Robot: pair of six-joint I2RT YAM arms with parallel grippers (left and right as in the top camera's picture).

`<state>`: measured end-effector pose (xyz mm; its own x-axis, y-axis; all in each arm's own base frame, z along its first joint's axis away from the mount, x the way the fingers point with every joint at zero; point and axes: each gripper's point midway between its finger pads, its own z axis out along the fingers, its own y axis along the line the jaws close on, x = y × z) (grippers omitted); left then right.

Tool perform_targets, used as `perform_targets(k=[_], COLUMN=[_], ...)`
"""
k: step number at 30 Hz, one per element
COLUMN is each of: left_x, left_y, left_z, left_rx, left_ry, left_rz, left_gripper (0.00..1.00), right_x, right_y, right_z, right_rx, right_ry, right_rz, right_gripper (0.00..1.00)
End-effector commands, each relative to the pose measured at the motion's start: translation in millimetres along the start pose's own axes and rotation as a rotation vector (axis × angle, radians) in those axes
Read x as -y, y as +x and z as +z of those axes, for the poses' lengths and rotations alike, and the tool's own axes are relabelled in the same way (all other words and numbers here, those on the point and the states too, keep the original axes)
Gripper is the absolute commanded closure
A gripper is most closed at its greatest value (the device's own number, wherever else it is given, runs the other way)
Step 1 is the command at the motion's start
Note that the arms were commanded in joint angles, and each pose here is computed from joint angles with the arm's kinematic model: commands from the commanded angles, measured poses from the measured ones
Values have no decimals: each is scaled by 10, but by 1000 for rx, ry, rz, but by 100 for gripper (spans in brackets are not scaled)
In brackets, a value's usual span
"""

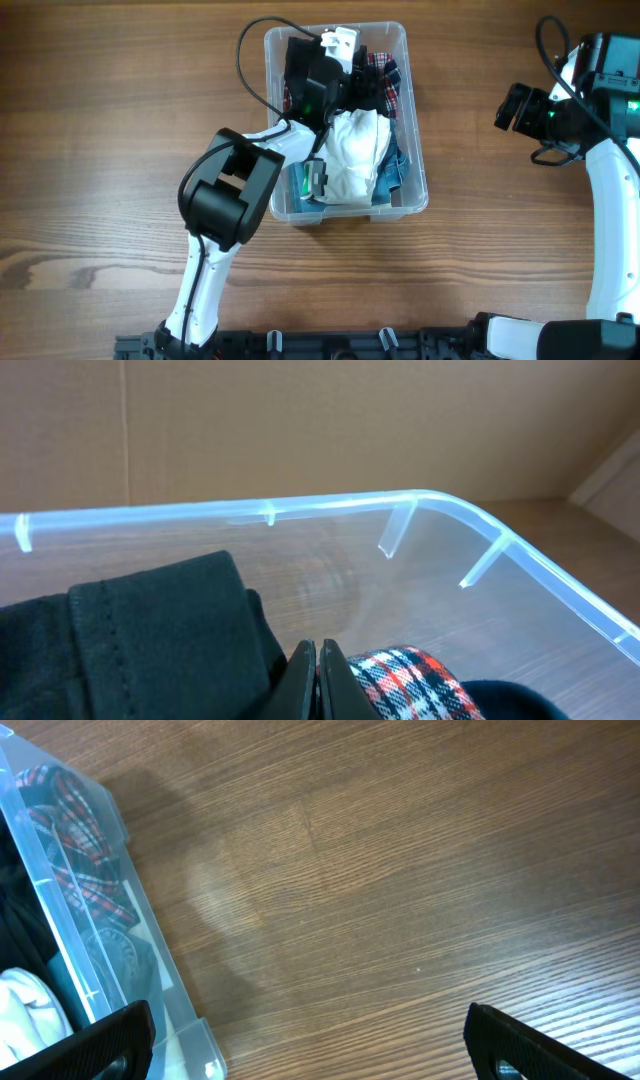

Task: Pack container

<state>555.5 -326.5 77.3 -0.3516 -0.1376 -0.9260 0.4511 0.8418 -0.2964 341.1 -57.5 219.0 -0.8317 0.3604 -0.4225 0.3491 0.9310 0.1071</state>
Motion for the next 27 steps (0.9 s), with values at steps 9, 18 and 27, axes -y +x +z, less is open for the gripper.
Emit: perform_targets(k=[9,18,27], left_x=[-487,-578,-319], left_y=[2626,2737,2109], left_z=[-349,-424,-218], left_rx=[-495,-532,-389], left_ry=[-124,-200,-110], left_rz=[-119,-89,-31], left_gripper=[96,96,96], right_x=[7,7,7], right_y=[-7,-6,-6], right_z=[-1,-1,-1], right_rx=[4,4,4], right_ry=[2,2,2], right_rz=[-12,-11,-11], right_gripper=[0,0,0])
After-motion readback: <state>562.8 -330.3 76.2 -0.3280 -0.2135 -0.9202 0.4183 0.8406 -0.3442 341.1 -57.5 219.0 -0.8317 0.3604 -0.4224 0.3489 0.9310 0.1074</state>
